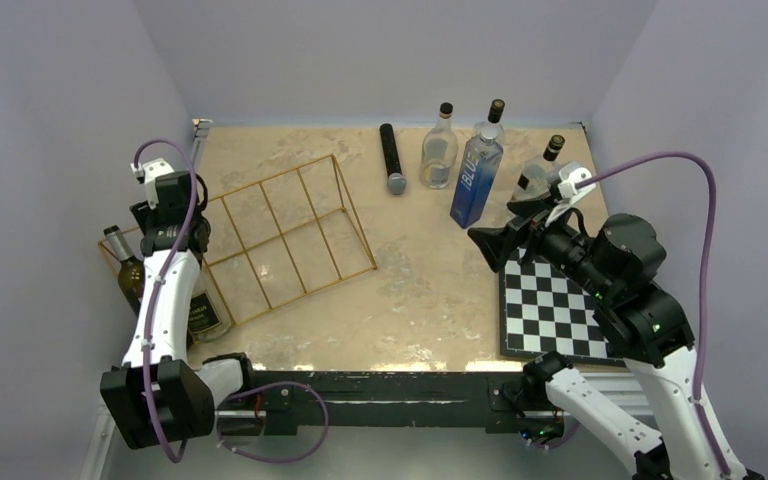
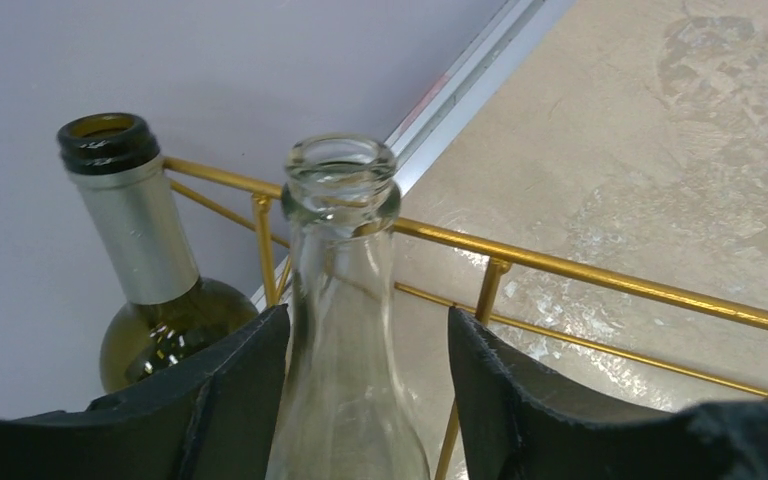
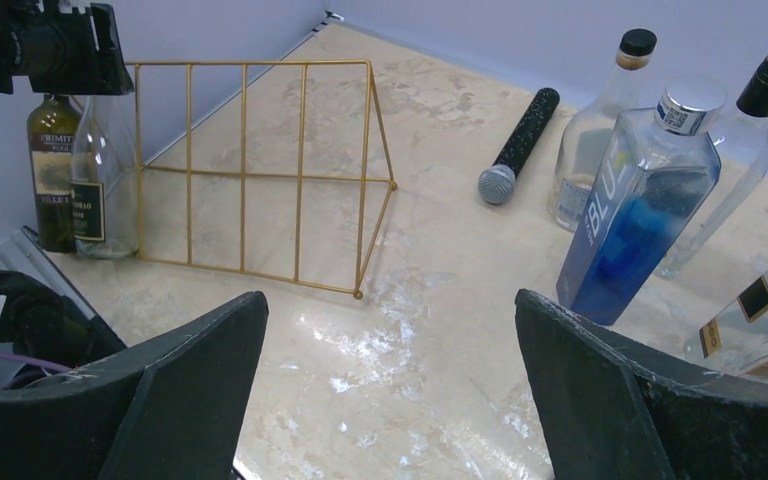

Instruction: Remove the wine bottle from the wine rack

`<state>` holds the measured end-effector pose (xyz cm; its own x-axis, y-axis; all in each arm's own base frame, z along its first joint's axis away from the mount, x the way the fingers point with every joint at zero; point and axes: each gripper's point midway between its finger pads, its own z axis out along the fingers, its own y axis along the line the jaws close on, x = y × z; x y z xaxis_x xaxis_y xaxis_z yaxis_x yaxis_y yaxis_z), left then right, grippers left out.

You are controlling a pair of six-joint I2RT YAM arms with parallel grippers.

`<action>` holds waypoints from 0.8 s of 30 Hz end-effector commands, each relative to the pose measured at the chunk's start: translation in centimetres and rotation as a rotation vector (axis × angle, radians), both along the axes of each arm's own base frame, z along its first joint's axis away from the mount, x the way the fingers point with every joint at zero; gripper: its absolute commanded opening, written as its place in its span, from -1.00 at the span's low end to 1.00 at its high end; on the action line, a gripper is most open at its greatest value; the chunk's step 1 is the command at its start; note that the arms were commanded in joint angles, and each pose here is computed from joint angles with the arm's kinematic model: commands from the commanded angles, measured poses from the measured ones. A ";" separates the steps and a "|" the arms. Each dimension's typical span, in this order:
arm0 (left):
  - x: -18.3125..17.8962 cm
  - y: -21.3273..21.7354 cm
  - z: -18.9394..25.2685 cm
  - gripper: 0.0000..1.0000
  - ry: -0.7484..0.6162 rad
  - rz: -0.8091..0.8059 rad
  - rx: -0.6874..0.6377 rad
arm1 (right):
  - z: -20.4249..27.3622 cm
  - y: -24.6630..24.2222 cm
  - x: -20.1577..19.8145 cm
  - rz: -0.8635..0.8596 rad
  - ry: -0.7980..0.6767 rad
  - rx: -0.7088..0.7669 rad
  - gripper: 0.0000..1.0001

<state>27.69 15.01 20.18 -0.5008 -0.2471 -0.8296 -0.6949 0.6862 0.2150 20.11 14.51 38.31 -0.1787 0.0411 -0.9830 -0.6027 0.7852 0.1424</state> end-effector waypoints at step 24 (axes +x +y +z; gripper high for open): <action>1.4 -0.1 1.9 -1.00 -0.008 -0.046 0.081 | 0.5 -0.4 0.0 -0.016 -0.059 0.006 0.98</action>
